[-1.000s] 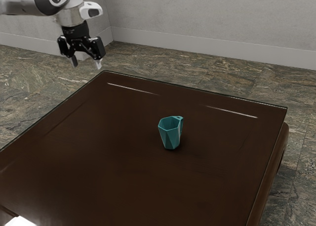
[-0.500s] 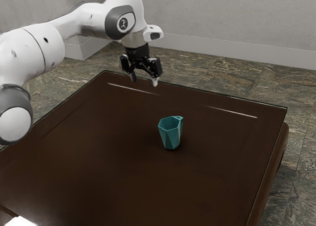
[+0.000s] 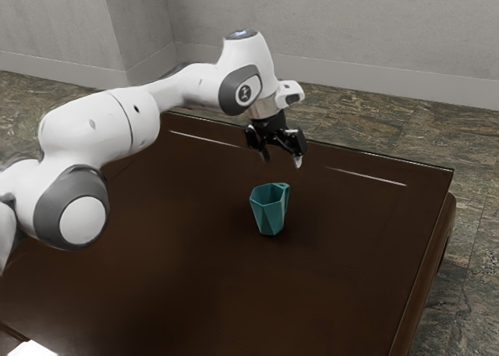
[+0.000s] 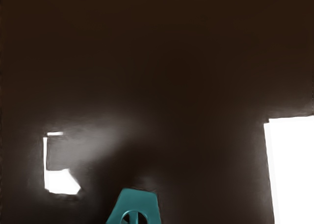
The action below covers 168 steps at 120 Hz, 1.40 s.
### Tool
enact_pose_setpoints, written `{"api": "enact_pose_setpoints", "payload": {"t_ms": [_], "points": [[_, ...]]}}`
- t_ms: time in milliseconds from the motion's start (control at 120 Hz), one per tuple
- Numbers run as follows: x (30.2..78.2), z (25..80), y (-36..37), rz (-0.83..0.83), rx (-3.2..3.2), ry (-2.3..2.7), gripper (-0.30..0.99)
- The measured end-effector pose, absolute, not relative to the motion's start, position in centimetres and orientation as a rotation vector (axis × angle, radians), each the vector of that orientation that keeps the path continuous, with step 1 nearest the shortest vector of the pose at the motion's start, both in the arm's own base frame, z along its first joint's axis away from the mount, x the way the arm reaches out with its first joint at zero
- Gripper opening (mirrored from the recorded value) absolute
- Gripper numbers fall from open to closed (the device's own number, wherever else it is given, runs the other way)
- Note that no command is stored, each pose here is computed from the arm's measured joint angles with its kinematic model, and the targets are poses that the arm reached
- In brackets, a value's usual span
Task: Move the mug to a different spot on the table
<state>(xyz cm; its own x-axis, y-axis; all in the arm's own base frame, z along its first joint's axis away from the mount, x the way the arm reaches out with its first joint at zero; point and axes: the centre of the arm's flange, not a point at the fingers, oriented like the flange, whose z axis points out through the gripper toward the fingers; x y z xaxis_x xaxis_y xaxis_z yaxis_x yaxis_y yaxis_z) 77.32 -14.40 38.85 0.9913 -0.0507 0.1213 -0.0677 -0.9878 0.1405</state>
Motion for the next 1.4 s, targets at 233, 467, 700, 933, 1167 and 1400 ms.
{"api": "enact_pose_setpoints", "payload": {"t_ms": [233, 467, 700, 933, 1167, 1400], "points": [[79.2, 36.8, -12.4, 0.122, 2.983, -0.046, 0.68], [77.9, 34.6, -12.8, -0.093, 2.983, -0.061, 0.68], [77.6, 33.3, -13.0, -0.155, 3.029, -0.074, 0.68], [78.2, 31.4, -13.3, -0.109, 3.034, -0.068, 0.68], [78.7, 30.3, -13.4, -0.057, 3.031, -0.053, 0.61], [79.1, 30.3, -13.5, -0.009, 3.024, -0.038, 0.35]]}}
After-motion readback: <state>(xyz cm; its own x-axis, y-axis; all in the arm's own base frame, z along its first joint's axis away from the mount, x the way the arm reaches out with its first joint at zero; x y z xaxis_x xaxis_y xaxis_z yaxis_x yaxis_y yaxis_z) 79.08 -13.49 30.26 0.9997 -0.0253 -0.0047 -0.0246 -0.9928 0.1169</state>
